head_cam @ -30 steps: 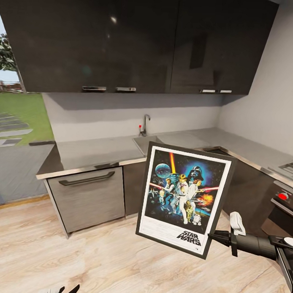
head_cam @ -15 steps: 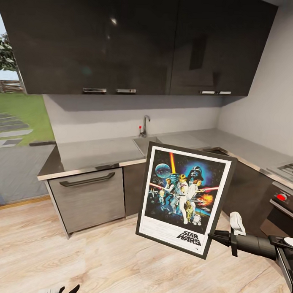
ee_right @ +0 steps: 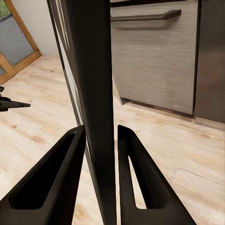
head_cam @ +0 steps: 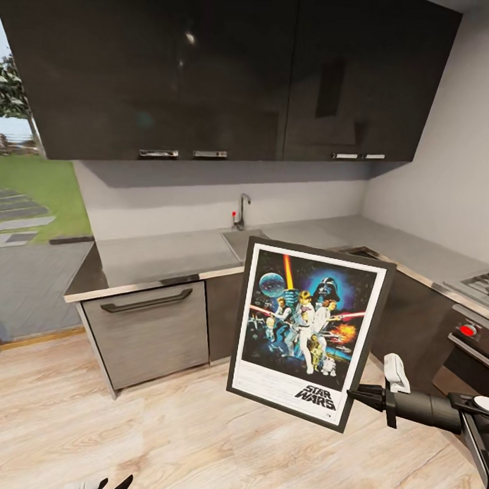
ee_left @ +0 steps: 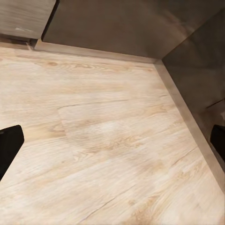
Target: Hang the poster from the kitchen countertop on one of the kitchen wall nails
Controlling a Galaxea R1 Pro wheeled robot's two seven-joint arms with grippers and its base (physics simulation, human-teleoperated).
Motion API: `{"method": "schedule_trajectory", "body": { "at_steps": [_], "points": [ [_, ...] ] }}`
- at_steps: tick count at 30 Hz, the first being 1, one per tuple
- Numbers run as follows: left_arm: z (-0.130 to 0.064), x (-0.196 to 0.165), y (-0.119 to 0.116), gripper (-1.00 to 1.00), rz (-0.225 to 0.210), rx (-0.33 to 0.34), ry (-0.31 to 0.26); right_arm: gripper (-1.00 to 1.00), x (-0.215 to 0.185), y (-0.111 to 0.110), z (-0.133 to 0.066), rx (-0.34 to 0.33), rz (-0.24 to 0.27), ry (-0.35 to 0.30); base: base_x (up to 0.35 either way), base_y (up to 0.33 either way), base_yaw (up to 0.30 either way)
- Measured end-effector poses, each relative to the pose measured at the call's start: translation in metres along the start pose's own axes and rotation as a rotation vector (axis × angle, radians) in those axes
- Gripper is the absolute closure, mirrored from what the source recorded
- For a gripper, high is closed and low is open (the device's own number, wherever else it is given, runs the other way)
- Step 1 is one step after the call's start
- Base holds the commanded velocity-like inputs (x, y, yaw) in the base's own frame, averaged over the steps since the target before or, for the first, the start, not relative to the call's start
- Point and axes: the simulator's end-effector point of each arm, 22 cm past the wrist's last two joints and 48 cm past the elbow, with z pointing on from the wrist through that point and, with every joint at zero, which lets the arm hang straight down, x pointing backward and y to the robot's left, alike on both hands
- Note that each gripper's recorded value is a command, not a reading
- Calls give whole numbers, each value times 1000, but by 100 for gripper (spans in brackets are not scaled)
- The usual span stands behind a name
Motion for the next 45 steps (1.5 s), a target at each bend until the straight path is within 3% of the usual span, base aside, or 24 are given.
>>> {"method": "schedule_trajectory", "body": {
  "at_steps": [25, 45],
  "points": [
    [-16, -6, -11, -100, 0, 0, 1, 100, -12, 13, -10, 0, 0, 0, 0, 0, 0],
    [-16, -6, -11, -100, 0, 0, 1, 100, -12, 13, -10, -1, 0, 0, 0, 0, 0]
  ]
}}
